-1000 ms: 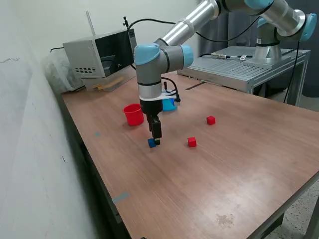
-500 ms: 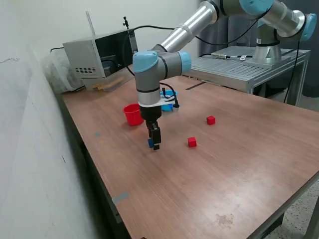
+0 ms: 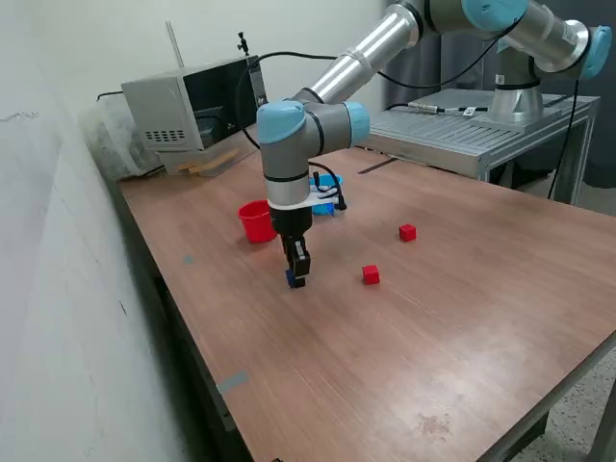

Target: Place red objects in the red bin, and blue objects in the blue bin.

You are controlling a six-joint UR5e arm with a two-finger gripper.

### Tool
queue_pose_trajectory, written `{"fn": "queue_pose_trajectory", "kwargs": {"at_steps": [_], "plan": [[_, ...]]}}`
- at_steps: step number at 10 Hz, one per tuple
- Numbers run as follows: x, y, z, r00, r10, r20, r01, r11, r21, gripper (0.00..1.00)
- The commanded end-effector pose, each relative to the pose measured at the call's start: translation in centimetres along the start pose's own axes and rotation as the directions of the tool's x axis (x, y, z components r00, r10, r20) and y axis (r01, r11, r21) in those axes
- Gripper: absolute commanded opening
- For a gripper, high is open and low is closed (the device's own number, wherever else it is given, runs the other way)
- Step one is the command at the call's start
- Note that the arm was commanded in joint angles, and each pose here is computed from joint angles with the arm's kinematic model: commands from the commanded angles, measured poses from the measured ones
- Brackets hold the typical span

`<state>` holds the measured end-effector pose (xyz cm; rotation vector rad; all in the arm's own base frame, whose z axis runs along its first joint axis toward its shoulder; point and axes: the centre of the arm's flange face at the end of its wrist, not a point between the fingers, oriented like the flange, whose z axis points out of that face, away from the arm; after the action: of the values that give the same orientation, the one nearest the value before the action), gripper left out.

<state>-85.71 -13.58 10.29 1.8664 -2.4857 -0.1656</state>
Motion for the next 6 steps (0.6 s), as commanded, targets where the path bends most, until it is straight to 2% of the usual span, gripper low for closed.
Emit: {"fn": "queue_pose_trajectory", "kwargs": {"at_steps": [1,2,3,5,6], "plan": [[-0.7,0.2,0.2,0.997,-0.041,0.058,0.042,0.999,-0.014,0.00],[-1.0,0.2,-0.2,0.997,-0.046,0.060,0.047,0.999,-0.014,0.00],[-1.3,0.0,-2.9,0.997,-0.044,0.056,0.046,0.998,-0.032,0.00],[-2.4,-1.7,-10.7,0.998,-0.053,0.045,0.056,0.996,-0.067,0.00],[-3.7,-3.4,-14.0,0.995,-0.091,0.047,0.094,0.993,-0.066,0.00]]}}
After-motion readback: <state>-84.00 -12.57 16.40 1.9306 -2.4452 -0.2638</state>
